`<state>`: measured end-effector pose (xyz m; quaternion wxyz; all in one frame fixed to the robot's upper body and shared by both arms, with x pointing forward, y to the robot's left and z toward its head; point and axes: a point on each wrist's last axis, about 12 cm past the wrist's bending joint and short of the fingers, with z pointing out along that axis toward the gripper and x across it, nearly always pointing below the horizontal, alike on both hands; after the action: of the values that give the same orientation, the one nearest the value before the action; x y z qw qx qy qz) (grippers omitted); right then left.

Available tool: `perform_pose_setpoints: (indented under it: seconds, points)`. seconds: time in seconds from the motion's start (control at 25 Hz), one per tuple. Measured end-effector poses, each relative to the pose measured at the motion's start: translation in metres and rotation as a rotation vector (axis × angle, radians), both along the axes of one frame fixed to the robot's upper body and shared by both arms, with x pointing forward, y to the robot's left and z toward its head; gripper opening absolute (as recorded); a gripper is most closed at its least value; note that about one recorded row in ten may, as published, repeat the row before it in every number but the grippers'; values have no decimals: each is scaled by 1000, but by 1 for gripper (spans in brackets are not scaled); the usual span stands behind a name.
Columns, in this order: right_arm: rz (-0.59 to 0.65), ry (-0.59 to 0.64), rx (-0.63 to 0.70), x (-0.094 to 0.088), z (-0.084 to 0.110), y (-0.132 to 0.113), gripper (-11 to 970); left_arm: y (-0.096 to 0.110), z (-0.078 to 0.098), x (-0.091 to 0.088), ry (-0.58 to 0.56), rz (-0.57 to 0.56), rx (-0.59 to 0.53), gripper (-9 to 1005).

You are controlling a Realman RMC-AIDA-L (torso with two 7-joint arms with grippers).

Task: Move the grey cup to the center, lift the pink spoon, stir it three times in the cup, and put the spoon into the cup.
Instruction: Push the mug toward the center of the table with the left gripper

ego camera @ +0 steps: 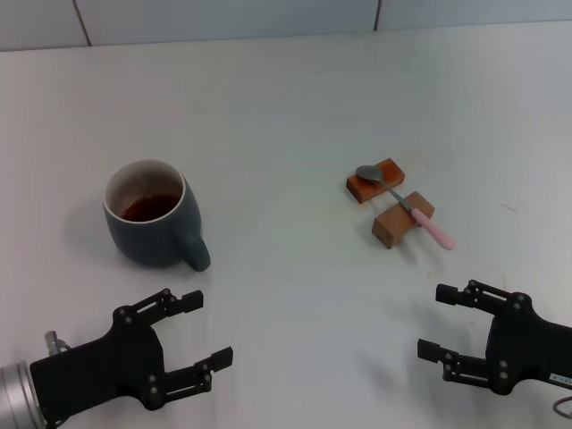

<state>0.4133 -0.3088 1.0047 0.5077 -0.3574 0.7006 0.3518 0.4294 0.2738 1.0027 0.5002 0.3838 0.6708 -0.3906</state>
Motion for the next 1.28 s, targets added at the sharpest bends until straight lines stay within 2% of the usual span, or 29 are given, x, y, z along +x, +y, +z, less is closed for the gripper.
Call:
perform_pose_setpoints:
  seconds: [0.52,0.92,1.28]
  points:
    - [0,0,-1,0,0,0,775,-2,-4,1,41,27,9,741]
    - [3,-3,0,2,0,1,774,-1,-5,1,46,38,3,493]
    - [3,-3,1,2,0,1,775,-2,-5,3,49,41,8,168]
